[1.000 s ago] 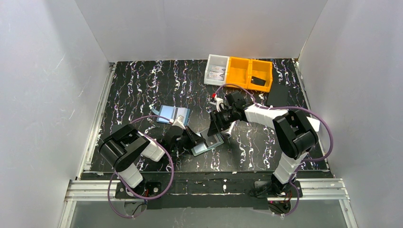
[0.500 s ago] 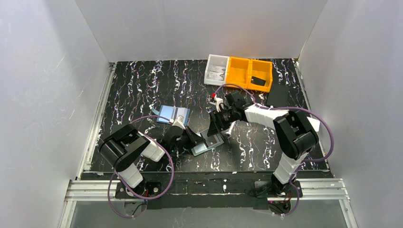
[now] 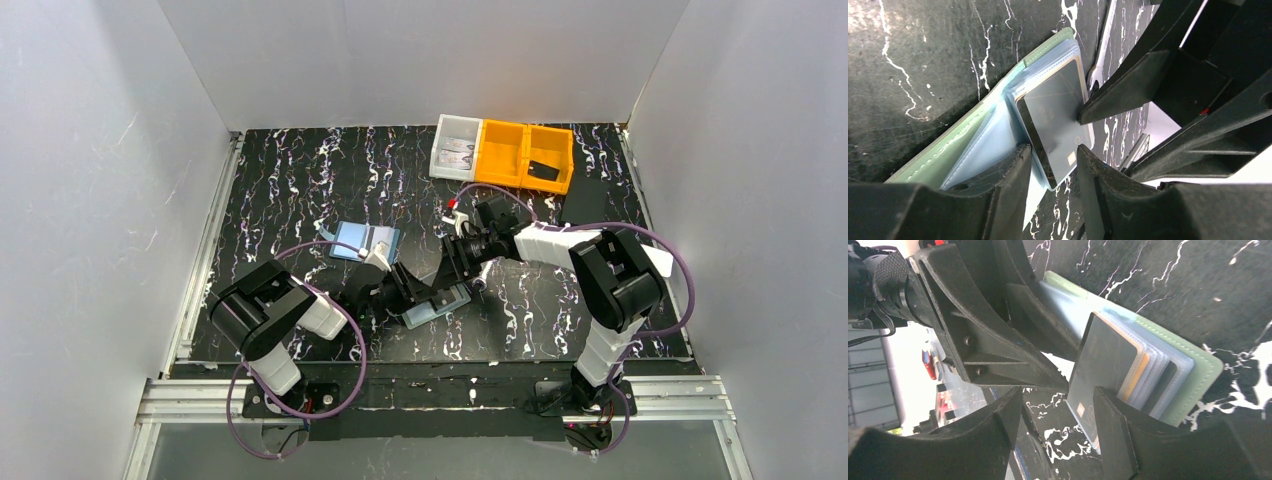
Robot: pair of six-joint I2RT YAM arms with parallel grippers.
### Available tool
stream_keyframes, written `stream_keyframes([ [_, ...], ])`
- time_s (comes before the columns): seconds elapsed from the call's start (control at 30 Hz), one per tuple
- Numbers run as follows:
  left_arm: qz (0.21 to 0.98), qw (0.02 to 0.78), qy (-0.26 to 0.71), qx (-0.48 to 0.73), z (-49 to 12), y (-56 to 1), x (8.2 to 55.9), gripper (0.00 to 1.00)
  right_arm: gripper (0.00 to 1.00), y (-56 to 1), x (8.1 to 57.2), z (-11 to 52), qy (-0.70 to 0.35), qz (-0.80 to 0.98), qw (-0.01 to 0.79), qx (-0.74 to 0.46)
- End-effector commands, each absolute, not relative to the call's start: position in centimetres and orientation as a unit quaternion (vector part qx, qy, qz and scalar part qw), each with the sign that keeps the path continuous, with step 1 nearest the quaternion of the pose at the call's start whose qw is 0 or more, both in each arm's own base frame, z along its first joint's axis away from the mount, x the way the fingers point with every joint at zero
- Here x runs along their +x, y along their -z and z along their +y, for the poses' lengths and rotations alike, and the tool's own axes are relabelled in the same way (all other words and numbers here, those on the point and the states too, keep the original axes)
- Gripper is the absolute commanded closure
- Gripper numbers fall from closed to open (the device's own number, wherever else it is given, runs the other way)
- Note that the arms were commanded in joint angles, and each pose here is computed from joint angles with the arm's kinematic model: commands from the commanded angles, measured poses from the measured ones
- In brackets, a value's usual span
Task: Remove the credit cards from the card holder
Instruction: Remove the credit card from the card holder.
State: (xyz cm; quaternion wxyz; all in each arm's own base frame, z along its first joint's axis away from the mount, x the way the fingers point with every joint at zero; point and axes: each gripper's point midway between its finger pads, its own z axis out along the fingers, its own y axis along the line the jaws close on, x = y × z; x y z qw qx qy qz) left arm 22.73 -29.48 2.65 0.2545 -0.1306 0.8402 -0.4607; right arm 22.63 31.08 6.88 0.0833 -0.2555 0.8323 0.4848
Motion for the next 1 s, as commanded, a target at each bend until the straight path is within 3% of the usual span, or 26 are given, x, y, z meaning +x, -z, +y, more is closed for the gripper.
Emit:
stream_keyframes([
  [0.0, 0.872, 0.223, 0.418, -0.120, -28.2, 0.4, 21.1, 0.59, 0.38, -7.7, 22.0, 31.8, -0.523, 0.813, 0.068, -0.248],
  [0.17, 0.872, 0.226, 0.416, -0.128, -27.9, 0.5, 21.1, 0.61, 0.39, -8.1, 22.8, 31.5, -0.511, 0.815, 0.090, -0.258],
  [0.33, 0.876, 0.223, 0.402, -0.150, -27.0, 1.4, 21.0, 0.80, 0.39, -8.5, 24.5, 30.0, -0.467, 0.833, 0.140, -0.261],
  [0.47, 0.878, 0.213, 0.400, -0.156, -27.1, 1.9, 21.0, 0.92, 0.39, -7.5, 24.8, 29.6, -0.452, 0.844, 0.133, -0.259],
  [0.97, 0.882, 0.200, 0.397, -0.154, -27.1, 2.5, 20.6, 1.00, 0.39, -7.0, 23.8, 30.1, -0.470, 0.836, 0.106, -0.264],
])
